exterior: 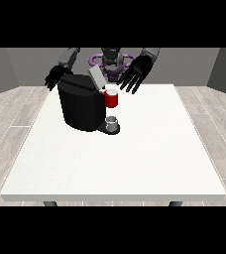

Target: Insert the coffee pod into the coffee machine and close the lid

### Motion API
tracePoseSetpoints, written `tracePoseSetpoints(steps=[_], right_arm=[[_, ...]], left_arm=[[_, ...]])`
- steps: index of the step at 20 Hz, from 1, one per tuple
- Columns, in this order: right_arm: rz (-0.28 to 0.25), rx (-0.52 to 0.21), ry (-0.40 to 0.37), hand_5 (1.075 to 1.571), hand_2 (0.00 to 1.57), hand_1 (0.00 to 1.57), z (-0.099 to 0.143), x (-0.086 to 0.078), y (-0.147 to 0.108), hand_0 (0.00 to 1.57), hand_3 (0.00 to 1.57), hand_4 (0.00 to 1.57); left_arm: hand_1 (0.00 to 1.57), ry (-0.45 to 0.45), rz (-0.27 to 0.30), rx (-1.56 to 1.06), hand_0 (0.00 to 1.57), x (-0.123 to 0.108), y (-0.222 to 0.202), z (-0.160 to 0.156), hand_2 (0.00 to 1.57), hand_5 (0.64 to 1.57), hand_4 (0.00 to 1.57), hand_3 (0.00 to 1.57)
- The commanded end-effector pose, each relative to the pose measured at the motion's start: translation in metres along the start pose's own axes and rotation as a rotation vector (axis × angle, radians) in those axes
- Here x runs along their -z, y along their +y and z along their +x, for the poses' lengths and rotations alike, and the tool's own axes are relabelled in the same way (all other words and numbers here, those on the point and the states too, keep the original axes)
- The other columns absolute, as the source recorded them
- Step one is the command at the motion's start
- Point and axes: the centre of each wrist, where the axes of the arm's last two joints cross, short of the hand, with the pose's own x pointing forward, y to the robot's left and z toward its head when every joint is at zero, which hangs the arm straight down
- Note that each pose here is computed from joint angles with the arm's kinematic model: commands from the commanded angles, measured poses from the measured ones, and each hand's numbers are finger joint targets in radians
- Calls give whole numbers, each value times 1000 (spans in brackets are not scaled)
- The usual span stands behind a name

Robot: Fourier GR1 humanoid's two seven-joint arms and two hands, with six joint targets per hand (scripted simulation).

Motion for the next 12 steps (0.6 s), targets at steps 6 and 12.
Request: tracePoseSetpoints(steps=[6, 12], right_arm=[[-68, 13, 77, 1571, 0, 0, -29, -22, -22, 0, 0, 434], [-111, 3, 116, 1571, 0, 0, -32, -32, -52, 0, 0, 445]], left_arm=[[0, 4, -10, -307, 0, -8, -59, -15, 0, 1571, 0, 0], [0, 25, 34, -729, 0, -33, -119, -46, 0, 1571, 237, 0]])
